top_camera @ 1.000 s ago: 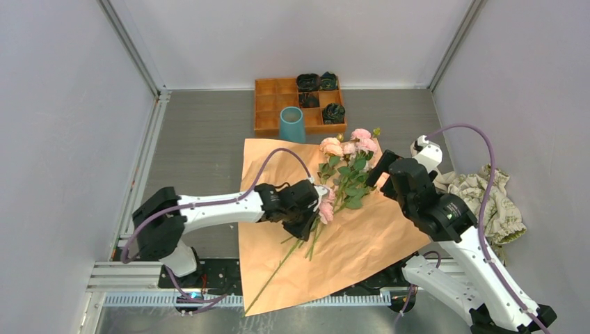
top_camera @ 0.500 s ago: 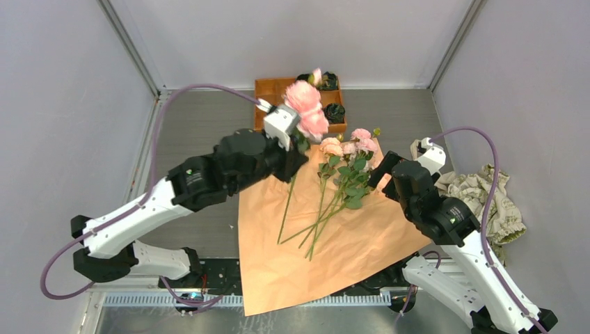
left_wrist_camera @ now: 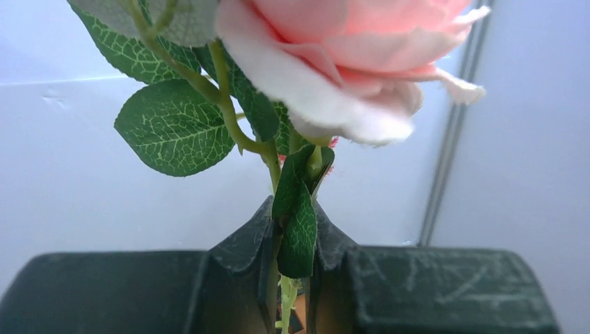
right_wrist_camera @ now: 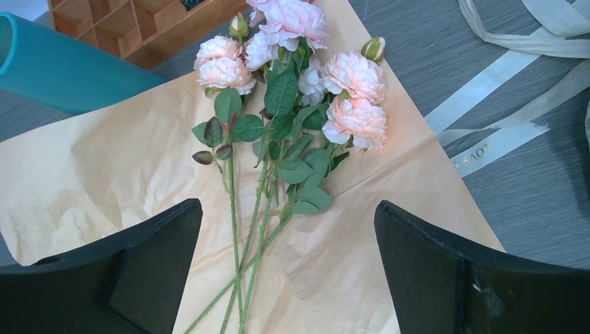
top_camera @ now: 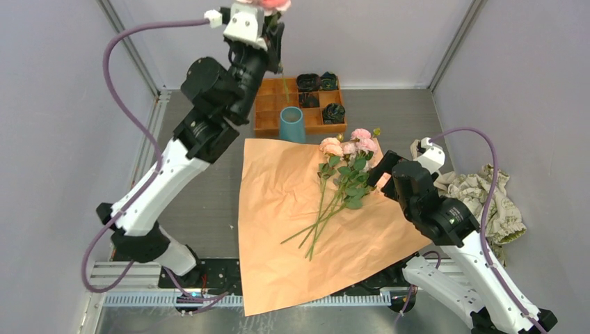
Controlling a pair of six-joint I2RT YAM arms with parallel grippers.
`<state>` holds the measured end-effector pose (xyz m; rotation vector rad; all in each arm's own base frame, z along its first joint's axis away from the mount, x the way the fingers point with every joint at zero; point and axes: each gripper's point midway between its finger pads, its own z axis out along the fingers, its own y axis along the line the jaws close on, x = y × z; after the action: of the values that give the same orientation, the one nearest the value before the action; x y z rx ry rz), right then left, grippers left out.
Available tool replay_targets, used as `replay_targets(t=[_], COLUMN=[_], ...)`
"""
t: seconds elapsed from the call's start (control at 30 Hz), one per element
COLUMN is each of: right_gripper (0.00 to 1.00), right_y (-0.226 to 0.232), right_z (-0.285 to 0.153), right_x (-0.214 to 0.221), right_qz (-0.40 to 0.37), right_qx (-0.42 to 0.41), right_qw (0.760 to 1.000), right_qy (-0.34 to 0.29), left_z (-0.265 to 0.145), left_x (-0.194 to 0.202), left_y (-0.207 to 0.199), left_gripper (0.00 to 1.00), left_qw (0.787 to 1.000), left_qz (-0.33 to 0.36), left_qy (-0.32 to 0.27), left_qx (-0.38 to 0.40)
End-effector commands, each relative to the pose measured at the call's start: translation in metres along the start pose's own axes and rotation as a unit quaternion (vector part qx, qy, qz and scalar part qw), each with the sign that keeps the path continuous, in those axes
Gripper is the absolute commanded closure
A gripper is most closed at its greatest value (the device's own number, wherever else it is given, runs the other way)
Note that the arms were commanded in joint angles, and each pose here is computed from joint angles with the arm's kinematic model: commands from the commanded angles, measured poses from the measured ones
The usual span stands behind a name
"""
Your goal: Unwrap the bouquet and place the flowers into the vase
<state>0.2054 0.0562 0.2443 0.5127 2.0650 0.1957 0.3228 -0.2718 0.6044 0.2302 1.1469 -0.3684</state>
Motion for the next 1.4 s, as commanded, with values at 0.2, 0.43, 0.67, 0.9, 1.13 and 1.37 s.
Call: replay_targets(t=[0.2, 0.43, 0.67, 0.9, 1.13, 1.37], right_gripper=[0.01, 0.00, 0.01, 0.00, 0.01, 0.00], right_y=[0.012, 0.011, 0.013, 0.012, 0.013, 0.010], right_z=[0.005, 0.011, 0.015, 0.015, 0.013, 0.011], right_x=[-0.009, -0.007, -0.004, -0.002, -0.001, 0.000], right_qz=[0.018, 0.008, 0.004, 0.009, 0.011, 0.019], right_qx=[-0.015, -0.003, -0.002, -0.004, -0.009, -0.010], right_qw=[1.000, 1.000, 1.000, 1.000, 1.000, 1.000], right_qy=[-0.018, -0.018, -0.012, -0.013, -0.009, -0.011], left_z=[0.082, 0.081, 0.067, 0.049, 0.053, 0.043], left_x=[0.020, 0.067, 0.082, 0.078, 0.055, 0.043], left_y=[0.059, 0.067, 0.066, 0.066, 0.075, 0.075], left_gripper=[0.99, 0.99, 0.99, 0.99, 0.99, 0.99], left_qw=[0.996, 0.994, 0.993, 0.992, 0.995, 0.995], left_qz=[-0.061, -0.090, -0.110, -0.118, -0.082, -0.086], left_qy=[-0.039, 0.005, 0.020, 0.021, 0.003, -0.002], left_qx=[-0.051, -0.054, -0.045, -0.039, -0.050, -0.041])
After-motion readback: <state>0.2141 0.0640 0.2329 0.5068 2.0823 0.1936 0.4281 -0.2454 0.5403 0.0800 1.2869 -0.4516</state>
